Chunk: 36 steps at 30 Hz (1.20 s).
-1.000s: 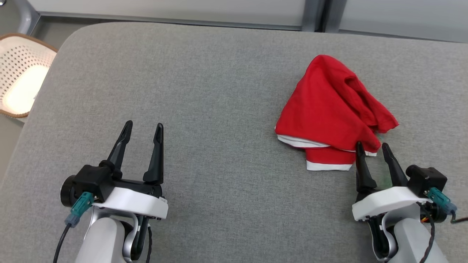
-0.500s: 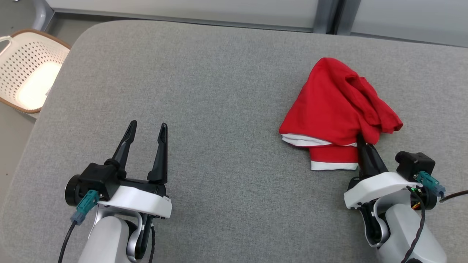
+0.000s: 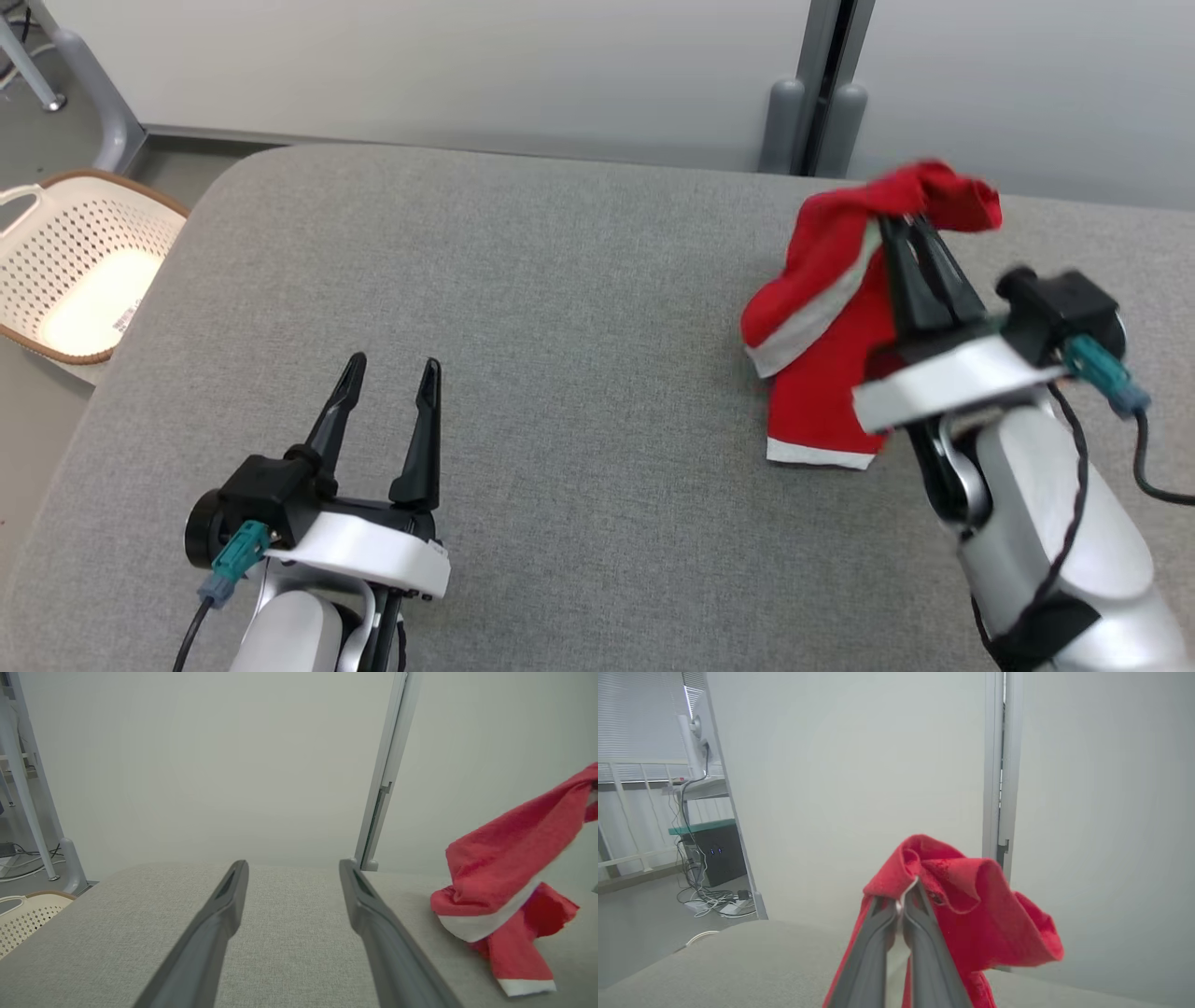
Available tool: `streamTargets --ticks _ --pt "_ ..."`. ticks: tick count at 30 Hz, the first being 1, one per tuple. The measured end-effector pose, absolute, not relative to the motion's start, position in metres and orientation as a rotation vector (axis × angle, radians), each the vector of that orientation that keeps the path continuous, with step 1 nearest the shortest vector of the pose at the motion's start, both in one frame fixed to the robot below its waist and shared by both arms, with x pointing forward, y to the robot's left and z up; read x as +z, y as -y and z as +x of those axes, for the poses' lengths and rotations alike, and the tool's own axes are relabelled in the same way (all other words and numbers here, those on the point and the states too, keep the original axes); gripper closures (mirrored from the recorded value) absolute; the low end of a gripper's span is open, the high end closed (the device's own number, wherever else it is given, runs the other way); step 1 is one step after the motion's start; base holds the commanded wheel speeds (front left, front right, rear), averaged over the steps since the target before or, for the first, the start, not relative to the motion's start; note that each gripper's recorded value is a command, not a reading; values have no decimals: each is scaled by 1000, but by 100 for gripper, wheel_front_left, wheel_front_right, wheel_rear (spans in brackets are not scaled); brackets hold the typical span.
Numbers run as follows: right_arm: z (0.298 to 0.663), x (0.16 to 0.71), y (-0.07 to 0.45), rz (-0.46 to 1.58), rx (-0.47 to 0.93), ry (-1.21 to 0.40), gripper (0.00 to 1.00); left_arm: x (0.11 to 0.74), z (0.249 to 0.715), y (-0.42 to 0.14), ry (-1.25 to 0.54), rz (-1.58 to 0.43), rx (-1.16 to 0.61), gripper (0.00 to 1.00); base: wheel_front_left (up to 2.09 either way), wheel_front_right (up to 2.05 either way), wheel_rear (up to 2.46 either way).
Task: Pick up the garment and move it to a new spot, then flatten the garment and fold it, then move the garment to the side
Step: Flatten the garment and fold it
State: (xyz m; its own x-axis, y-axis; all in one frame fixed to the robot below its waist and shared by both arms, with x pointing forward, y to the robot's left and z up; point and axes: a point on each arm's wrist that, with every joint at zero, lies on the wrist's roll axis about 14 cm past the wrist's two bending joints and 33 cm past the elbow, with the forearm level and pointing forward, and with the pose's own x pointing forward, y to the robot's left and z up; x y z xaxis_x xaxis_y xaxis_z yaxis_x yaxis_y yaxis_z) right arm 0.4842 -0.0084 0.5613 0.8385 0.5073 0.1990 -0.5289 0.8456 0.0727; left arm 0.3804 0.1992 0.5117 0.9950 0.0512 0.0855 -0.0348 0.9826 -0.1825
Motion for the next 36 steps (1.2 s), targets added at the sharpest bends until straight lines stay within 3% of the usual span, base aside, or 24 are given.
streamTargets --ticks 5,10,13,17,22,27,30,36 --pt "476 653 -34 127 686 390 100 515 373 -200 102 -192 53 0 0 0 0" --pt "466 745 -44 227 733 622 100 513 371 -203 99 -196 64 0 0 0 0" --pt "467 761 -42 224 730 670 100 513 372 -205 97 -197 76 0 0 0 0" --pt "483 718 -30 148 692 565 100 511 373 -205 92 -207 79 0 0 0 0" --pt "489 587 10 73 613 223 100 503 376 -200 69 -214 68 0 0 0 0" --pt "464 472 72 55 473 -113 100 497 384 -194 48 -207 50 0 0 0 0" --pt "455 439 104 57 384 -219 100 494 392 -187 41 -199 25 0 0 0 0" --pt "456 425 117 84 320 -261 100 493 408 -172 38 -195 -28 0 0 0 0"
